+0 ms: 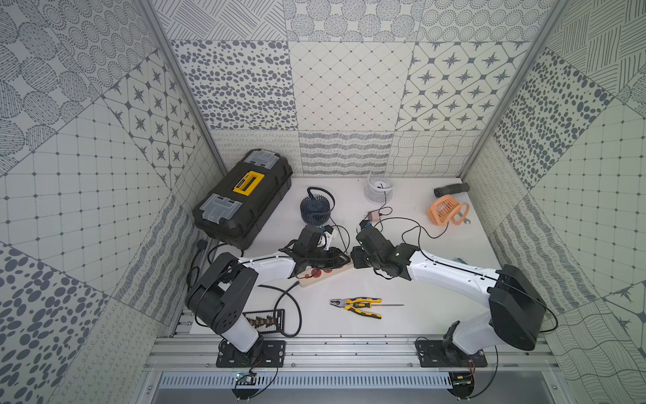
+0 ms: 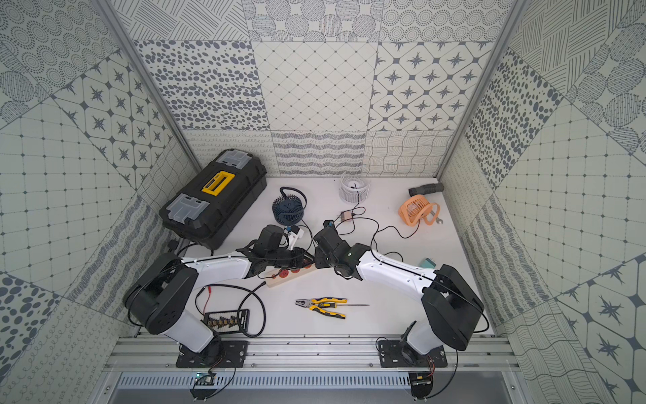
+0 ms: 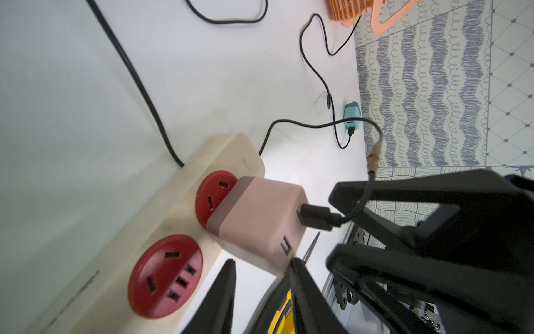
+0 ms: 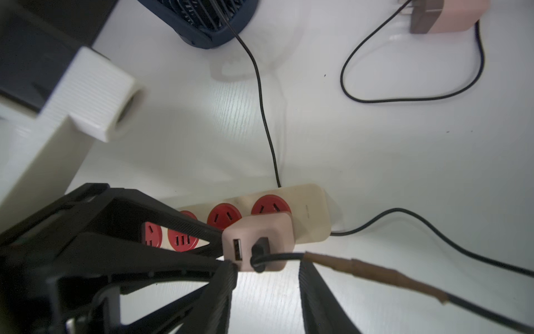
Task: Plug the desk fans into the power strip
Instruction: Insert the plug into the socket.
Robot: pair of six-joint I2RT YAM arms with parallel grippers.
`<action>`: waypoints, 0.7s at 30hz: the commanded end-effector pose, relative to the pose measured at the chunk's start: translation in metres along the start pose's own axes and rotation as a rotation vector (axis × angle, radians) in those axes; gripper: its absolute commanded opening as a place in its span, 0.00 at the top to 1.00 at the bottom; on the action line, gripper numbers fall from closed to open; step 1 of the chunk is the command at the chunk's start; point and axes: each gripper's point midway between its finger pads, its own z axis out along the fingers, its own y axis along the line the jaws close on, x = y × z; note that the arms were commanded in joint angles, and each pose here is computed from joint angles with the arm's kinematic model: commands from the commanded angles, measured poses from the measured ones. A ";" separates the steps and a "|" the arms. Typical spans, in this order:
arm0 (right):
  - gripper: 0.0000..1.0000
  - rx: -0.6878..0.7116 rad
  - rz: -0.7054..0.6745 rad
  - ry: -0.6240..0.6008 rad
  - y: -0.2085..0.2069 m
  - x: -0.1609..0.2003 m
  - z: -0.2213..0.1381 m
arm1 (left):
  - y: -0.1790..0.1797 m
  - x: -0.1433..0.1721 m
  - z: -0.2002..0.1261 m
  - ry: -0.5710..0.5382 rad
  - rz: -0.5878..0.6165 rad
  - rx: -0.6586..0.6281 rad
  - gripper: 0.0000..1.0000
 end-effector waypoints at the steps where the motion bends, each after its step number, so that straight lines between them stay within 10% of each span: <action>1: 0.61 -0.003 -0.026 -0.037 0.006 -0.011 0.005 | -0.005 -0.018 0.000 -0.075 0.021 0.005 0.69; 21: 0.62 0.005 -0.086 0.011 0.009 -0.003 0.023 | 0.001 -0.020 0.000 -0.091 0.019 -0.025 0.69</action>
